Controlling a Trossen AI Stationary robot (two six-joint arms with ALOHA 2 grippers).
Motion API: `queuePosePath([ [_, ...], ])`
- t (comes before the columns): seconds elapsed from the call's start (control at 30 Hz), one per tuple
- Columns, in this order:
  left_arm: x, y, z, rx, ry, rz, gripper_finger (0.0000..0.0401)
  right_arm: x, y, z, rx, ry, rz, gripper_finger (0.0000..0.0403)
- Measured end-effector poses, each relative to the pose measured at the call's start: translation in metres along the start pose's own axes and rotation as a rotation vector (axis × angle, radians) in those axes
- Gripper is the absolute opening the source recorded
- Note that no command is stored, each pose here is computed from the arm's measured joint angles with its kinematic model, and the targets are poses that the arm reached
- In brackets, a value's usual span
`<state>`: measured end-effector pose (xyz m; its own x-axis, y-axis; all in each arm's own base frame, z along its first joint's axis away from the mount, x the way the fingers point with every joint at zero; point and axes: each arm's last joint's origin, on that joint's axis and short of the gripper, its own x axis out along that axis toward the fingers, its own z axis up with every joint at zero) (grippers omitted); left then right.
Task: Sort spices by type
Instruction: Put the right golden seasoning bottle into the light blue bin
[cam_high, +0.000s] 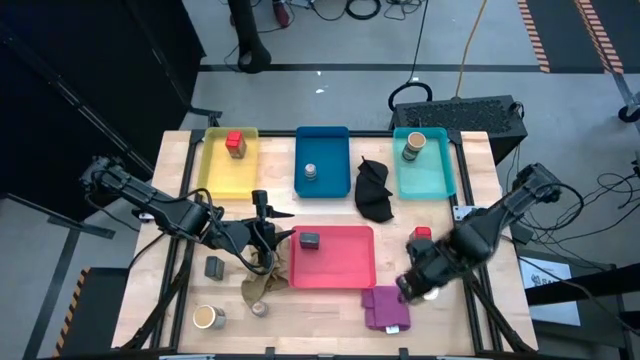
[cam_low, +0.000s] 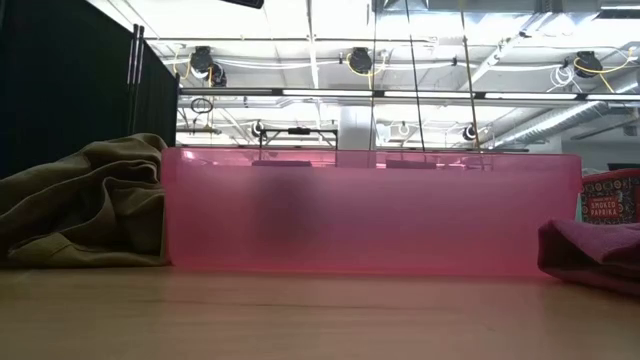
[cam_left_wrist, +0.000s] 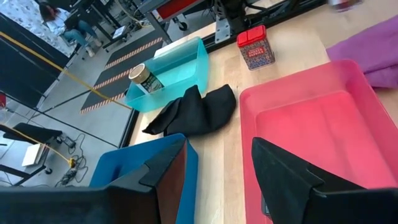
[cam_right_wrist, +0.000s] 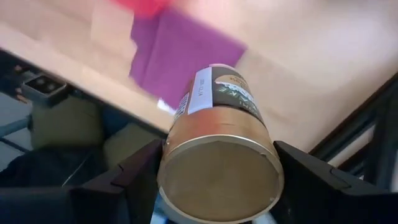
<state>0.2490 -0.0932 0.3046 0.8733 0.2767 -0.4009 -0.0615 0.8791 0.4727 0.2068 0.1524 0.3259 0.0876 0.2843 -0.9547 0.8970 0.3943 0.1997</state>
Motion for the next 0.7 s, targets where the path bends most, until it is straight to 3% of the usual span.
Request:
queuePosePath([
  [0.4, 0.0, 0.001, -0.002, 0.012, 0.02, 0.031, 0.0189, -0.04, -0.015, 0.117, -0.132, -0.088, -0.038, 0.025],
  [0.7, 0.0, 0.001, -0.002, 0.013, 0.021, 0.031, 0.0189, -0.064, -0.06, 0.188, -0.054, -0.127, -0.077, 0.025],
])
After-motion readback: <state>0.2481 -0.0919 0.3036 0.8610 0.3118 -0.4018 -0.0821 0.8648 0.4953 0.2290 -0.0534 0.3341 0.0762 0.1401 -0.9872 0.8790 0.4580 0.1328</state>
